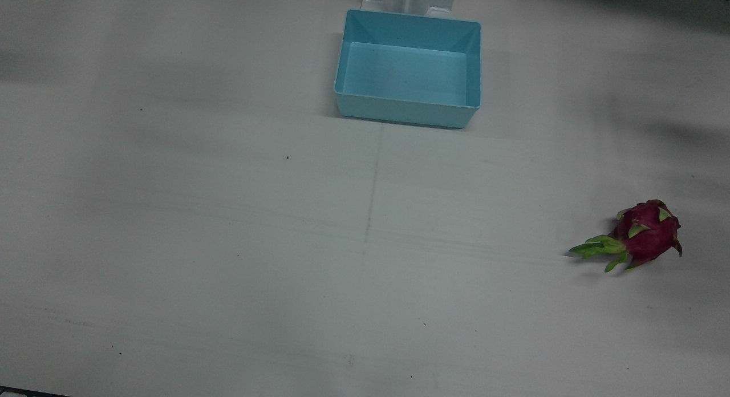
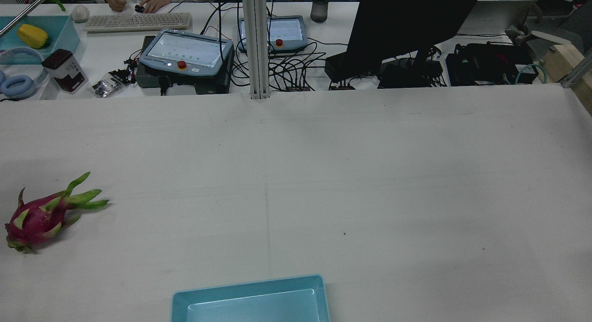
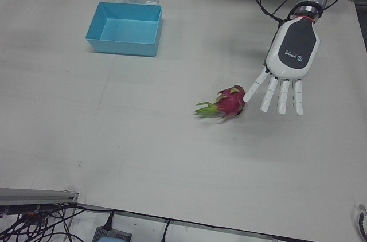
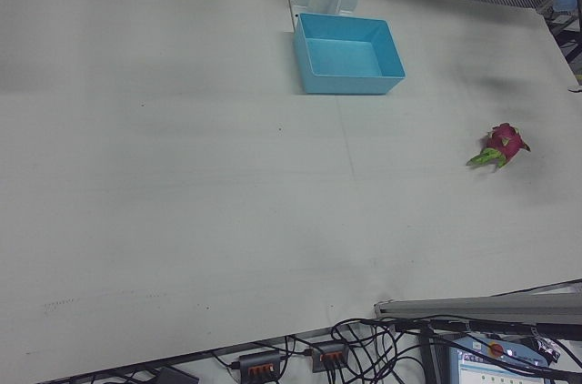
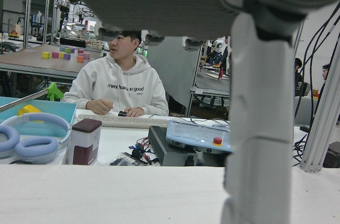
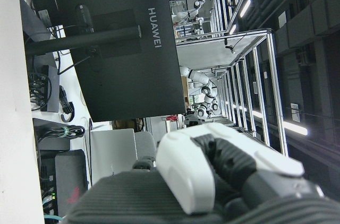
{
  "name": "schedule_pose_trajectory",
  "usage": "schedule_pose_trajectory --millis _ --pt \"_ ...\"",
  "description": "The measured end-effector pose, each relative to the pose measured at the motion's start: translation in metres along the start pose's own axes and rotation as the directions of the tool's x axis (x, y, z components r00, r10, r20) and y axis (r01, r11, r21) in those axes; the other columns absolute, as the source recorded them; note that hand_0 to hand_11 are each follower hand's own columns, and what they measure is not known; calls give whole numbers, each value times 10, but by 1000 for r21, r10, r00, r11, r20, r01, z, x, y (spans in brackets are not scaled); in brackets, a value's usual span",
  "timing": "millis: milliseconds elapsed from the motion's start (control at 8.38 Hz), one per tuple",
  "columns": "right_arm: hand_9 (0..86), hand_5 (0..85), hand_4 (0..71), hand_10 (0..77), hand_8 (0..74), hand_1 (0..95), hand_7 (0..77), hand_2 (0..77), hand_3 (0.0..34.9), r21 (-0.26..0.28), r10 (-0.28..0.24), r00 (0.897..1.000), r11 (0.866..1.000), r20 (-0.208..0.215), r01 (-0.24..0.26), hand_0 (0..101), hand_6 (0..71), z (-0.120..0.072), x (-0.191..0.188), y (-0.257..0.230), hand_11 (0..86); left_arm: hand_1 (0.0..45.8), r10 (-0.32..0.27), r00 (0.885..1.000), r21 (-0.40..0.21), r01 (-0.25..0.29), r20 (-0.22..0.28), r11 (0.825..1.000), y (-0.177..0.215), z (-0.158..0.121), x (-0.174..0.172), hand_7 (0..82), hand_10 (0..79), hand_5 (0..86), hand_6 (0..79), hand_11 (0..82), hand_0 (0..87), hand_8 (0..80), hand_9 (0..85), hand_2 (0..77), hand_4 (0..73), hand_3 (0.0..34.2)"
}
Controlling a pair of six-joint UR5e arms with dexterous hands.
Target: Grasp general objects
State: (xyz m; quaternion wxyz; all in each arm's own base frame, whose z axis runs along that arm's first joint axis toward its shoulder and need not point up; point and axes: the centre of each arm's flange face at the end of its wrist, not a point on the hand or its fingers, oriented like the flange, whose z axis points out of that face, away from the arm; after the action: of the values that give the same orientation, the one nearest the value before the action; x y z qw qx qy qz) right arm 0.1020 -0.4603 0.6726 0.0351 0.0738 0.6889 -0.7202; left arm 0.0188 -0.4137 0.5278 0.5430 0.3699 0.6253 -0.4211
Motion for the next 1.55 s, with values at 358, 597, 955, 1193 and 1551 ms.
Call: schedule_pose_trajectory --millis 358,597,955,1193,1551 --pt "5 0 0 0 0 949 0 774 0 0 0 1000 1000 0 0 0 0 0 0 0 5 0 96 991 25 -94 -96 995 1 14 -1 11 11 27 5 5 610 11 5 16 44 286" --pt "5 0 0 0 0 949 0 774 0 -1 0 1000 1000 0 0 0 0 0 0 0 5 0 150 986 23 -148 -79 989 3 12 -6 11 5 22 5 5 573 11 5 16 33 306" --pt "5 0 0 0 0 949 0 774 0 -1 0 1000 1000 0 0 0 0 0 0 0 5 0 197 973 69 -190 -117 979 0 18 -12 11 5 22 5 5 557 11 5 16 33 300" --pt "5 0 0 0 0 949 0 774 0 -1 0 1000 1000 0 0 0 0 0 0 0 5 0 220 957 128 -198 -190 972 -6 25 -9 11 11 22 5 5 531 11 5 16 27 281" --pt "5 0 0 0 0 949 0 774 0 -1 0 1000 1000 0 0 0 0 0 0 0 5 0 288 936 151 -260 -204 954 -7 22 -12 11 5 22 0 5 526 11 5 16 0 273"
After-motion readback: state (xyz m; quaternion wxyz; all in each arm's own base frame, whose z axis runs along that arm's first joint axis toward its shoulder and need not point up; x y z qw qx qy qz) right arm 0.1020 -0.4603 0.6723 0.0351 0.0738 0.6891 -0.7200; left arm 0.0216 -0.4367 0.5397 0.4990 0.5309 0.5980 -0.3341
